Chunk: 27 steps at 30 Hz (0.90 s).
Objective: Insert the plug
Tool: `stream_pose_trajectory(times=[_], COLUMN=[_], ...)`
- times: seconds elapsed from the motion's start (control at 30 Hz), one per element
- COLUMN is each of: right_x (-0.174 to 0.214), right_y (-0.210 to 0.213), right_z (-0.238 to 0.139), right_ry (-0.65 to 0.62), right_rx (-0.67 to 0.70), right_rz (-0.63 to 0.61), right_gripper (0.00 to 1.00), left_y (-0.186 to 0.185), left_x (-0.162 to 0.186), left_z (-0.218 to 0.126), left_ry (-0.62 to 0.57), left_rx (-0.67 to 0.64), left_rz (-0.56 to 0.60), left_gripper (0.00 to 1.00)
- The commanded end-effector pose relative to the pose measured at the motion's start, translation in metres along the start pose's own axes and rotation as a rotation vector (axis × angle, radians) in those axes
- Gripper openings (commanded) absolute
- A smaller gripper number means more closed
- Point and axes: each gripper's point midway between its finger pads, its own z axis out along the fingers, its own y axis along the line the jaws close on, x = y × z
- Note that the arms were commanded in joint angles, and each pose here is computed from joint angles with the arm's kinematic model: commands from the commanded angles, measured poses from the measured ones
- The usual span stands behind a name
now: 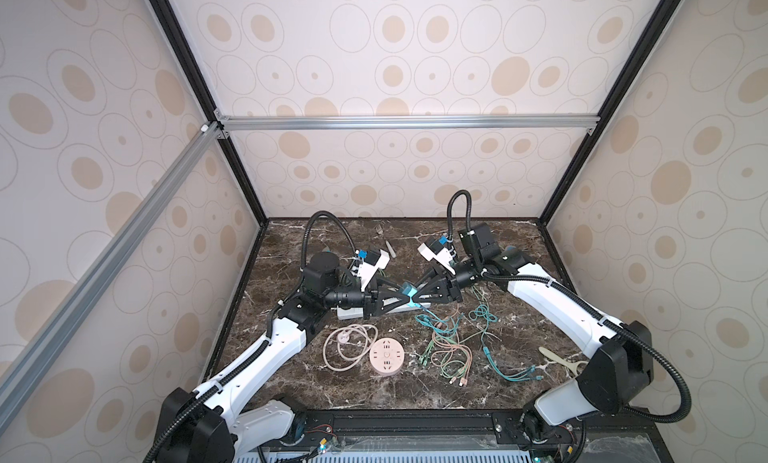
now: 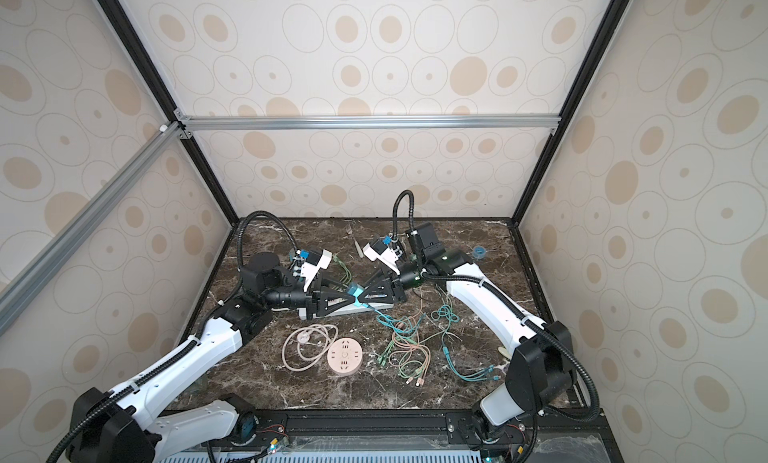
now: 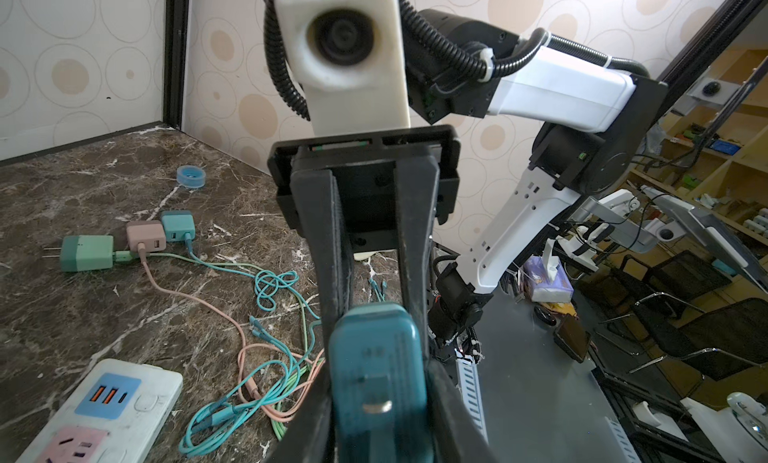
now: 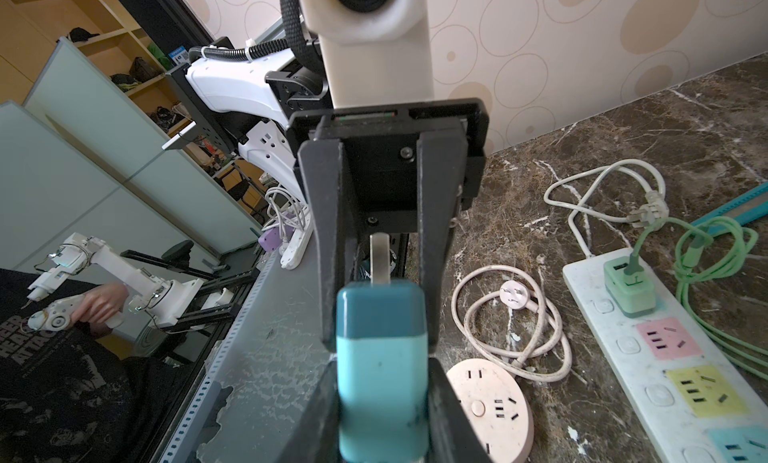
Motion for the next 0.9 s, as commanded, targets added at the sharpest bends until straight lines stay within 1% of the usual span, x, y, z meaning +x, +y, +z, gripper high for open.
stream_pose_trajectory(times=[0.0, 0.07, 0.1, 0.13, 0.17, 0.23, 0.27, 0.4, 0.5, 0.6, 0.7, 0.8, 0.87], right_x=[-0.004, -0.004, -0.004, -0.004, -0.005, -0.007, -0.009, -0.020, -0.028, -0.035, -0.038, -0.037, -0.035], right_y=[0.009, 0.009, 0.010, 0.010, 0.009, 0.005, 0.004, -0.003, -0.003, 0.006, 0.014, 0.014, 0.018], right_z=[-0.001, -0.002, -0.003, -0.004, -0.005, -0.009, -0.011, -0.025, -0.037, -0.043, -0.041, -0.035, -0.023], right_ry=[0.008, 0.012, 0.014, 0.018, 0.018, 0.008, -0.006, -0.092, -0.171, -0.250, -0.320, -0.376, -0.371], right_rx=[0.005, 0.015, 0.028, 0.043, 0.066, 0.128, 0.165, 0.323, 0.423, 0.432, 0.372, 0.334, 0.296], right_rz=[-0.036, -0.043, -0.051, -0.053, -0.062, -0.067, -0.074, -0.091, -0.095, -0.082, -0.038, -0.018, -0.034], right_gripper=[0.06, 0.15, 0.22, 0.28, 0.31, 0.35, 0.37, 0.51, 0.61, 0.66, 0.69, 0.70, 0.70], left_y=[-0.013, -0.010, -0.007, -0.004, 0.001, 0.009, 0.012, 0.028, 0.036, 0.039, 0.038, 0.029, 0.021], left_x=[-0.020, -0.022, -0.023, -0.023, -0.024, -0.025, -0.029, -0.035, -0.040, -0.050, -0.065, -0.078, -0.084], left_z=[-0.001, -0.001, -0.001, -0.001, -0.001, -0.002, -0.003, -0.007, -0.011, -0.016, -0.021, -0.024, -0.024], left_ry=[-0.033, -0.044, -0.053, -0.059, -0.069, -0.091, -0.122, -0.192, -0.243, -0.307, -0.384, -0.449, -0.475], left_rx=[0.024, 0.007, -0.011, -0.025, -0.048, -0.094, -0.112, -0.199, -0.244, -0.267, -0.273, -0.225, -0.177], left_rz=[0.079, 0.073, 0.066, 0.060, 0.049, 0.023, 0.027, -0.005, -0.020, -0.024, -0.029, -0.026, -0.018], left_gripper=[0.29, 0.25, 0.23, 0.20, 0.17, 0.11, 0.08, 0.01, 0.00, 0.00, 0.00, 0.00, 0.00])
